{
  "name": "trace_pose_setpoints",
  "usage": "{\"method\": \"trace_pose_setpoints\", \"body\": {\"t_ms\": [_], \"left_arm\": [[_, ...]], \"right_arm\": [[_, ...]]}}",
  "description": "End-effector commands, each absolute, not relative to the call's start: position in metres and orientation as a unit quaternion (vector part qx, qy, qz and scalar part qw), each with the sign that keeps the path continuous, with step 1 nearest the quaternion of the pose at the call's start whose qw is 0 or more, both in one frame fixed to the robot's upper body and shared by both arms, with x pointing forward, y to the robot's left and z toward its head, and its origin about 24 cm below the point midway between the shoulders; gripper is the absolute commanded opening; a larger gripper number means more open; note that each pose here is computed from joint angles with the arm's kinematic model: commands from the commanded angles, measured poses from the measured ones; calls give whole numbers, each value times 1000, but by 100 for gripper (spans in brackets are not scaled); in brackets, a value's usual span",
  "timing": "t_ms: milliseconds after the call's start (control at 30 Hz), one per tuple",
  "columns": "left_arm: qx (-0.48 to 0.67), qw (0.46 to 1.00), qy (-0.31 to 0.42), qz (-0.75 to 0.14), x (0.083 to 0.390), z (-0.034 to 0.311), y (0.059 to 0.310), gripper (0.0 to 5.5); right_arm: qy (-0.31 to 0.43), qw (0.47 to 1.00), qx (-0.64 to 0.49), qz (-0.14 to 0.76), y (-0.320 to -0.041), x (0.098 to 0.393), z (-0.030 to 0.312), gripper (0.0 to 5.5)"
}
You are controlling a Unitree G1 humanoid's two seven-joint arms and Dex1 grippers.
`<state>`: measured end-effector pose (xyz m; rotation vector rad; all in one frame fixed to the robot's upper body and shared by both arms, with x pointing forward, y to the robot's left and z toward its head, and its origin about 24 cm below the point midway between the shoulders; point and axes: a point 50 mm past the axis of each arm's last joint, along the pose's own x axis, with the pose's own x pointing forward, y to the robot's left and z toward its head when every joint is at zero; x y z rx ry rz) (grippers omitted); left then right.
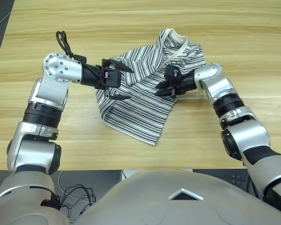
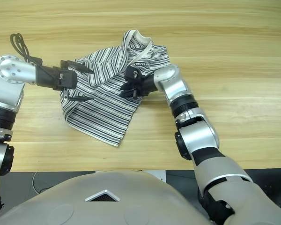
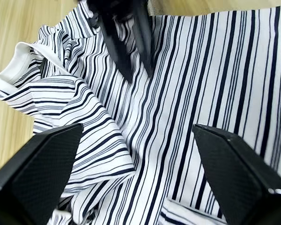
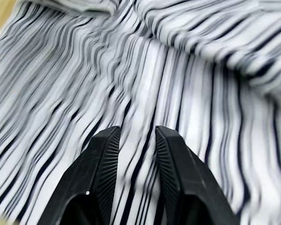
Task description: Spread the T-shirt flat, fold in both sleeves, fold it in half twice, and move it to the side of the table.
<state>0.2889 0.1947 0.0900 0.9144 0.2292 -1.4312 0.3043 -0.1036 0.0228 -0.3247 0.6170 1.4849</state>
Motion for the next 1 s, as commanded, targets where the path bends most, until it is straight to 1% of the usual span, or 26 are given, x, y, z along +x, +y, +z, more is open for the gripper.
{"method": "trace_pose_setpoints", "body": {"t_ms": [33, 100, 167, 267, 367, 433, 600, 733, 800, 900, 967, 1000], "left_arm": [[412, 674, 20, -612, 294, 135, 191, 435], [409, 673, 11, -616, 292, 143, 190, 435], [409, 670, 18, -620, 289, 138, 189, 435], [402, 665, 28, -629, 284, 127, 187, 435], [397, 649, 42, -648, 274, 110, 182, 435], [397, 641, 45, -655, 269, 106, 180, 435], [405, 643, 34, -649, 271, 116, 179, 435], [405, 644, 32, -648, 271, 117, 178, 435], [403, 646, 28, -648, 271, 116, 176, 435], [389, 655, 11, -648, 274, 115, 165, 435], [356, 664, -2, -657, 276, 111, 149, 435], [332, 669, -10, -665, 277, 107, 136, 435]], "right_arm": [[318, 642, -113, 688, -130, 273, 27, 139], [335, 641, -99, 683, -139, 263, 31, 139], [350, 644, -91, 674, -146, 255, 31, 139], [359, 650, -92, 664, -150, 251, 32, 139], [360, 657, -105, 654, -153, 255, 33, 139], [363, 667, -127, 639, -162, 264, 34, 139], [403, 658, -180, 610, -199, 278, 31, 139], [422, 665, -211, 579, -224, 293, 34, 139], [431, 661, -223, 572, -235, 295, 35, 139], [432, 650, -222, 585, -241, 294, 37, 139], [421, 641, -223, 601, -235, 294, 38, 139], [416, 640, -224, 606, -232, 295, 38, 139]]}}
